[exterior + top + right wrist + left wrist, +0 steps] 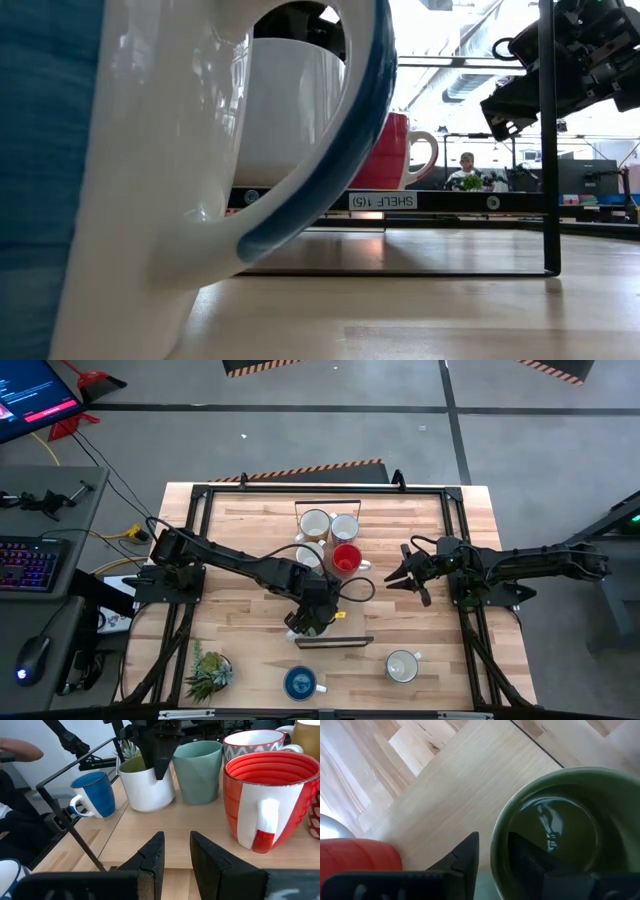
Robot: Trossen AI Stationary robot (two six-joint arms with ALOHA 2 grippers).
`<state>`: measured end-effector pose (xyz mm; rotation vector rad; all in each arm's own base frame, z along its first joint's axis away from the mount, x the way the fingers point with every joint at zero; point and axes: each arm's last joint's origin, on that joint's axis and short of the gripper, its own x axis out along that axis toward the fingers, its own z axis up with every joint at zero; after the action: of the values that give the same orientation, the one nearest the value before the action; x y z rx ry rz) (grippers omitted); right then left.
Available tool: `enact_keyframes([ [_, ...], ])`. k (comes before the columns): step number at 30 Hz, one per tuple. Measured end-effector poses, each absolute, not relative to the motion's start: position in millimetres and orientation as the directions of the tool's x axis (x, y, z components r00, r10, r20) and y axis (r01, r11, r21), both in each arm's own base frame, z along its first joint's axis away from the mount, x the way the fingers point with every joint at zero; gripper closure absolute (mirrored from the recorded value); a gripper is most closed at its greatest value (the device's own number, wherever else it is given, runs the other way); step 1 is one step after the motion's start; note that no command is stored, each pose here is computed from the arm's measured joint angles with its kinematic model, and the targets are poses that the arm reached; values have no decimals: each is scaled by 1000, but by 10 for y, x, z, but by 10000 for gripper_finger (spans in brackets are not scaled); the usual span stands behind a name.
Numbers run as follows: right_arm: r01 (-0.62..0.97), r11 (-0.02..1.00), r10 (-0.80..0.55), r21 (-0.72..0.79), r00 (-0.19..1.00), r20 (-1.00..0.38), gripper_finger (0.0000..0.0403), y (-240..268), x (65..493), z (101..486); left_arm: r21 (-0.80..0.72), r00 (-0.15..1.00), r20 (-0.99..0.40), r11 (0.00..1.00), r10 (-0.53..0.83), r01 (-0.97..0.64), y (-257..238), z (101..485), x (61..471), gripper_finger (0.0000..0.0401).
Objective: Place coffee mugs
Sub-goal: Put the white and blue patterned mug on the shelf
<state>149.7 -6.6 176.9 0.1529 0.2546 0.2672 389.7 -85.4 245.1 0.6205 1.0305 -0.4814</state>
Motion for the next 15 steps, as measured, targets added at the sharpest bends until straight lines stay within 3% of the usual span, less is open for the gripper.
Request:
enact_keyframes([
  [15,-242,953,281,184,931,-231,329,-65,1496,1766,266,422,-906,731,-32,628,-884,2813,3869,272],
])
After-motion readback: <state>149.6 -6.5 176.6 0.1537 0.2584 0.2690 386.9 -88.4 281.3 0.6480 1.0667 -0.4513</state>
